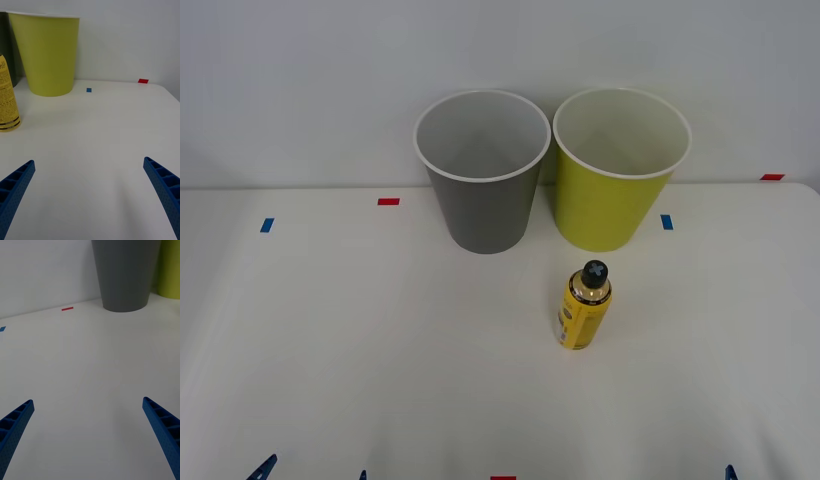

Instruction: Put cans in the gray bin and PET bottles in the light green bin.

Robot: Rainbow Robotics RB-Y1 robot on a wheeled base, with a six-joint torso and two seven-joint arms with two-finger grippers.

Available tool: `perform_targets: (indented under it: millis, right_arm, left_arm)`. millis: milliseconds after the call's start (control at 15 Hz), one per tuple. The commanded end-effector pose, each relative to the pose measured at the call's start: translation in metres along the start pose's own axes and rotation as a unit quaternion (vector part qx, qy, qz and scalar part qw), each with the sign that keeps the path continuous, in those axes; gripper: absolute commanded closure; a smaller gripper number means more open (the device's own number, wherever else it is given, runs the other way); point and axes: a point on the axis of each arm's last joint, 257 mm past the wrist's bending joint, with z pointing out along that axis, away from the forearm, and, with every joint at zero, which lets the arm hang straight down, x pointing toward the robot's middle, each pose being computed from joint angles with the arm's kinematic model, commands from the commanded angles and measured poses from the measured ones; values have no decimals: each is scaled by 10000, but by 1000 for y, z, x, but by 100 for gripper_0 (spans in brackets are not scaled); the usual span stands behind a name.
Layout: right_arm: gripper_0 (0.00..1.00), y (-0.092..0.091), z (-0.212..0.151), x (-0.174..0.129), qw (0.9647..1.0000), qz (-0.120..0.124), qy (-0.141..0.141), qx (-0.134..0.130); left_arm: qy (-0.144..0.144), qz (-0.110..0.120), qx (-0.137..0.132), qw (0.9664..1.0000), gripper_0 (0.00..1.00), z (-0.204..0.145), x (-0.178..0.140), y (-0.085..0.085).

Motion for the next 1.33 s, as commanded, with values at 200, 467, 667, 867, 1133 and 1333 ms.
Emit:
perform_targets:
  millis: [200, 467, 667, 867, 1133, 1333]
  right_arm:
    - [0, 0, 0, 0, 10000, 0, 0, 0]
    - [0, 0, 0, 0, 10000, 0, 0, 0]
    - [0, 0, 0, 0, 10000, 0, 0, 0]
    - [0, 0, 0, 0, 10000, 0, 0, 0]
    - [0, 0, 0, 0, 10000, 0, 0, 0]
    - [0, 0, 0, 0, 10000, 0, 0, 0]
  left_arm:
    - [0, 0, 0, 10000, 0, 0, 0, 0]
    - [0, 0, 0, 10000, 0, 0, 0, 0]
    - [0, 0, 0, 10000, 0, 0, 0, 0]
    - [0, 0, 0, 10000, 0, 0, 0, 0]
    - [0, 0, 0, 10000, 0, 0, 0, 0]
    - [0, 0, 0, 10000, 0, 0, 0, 0]
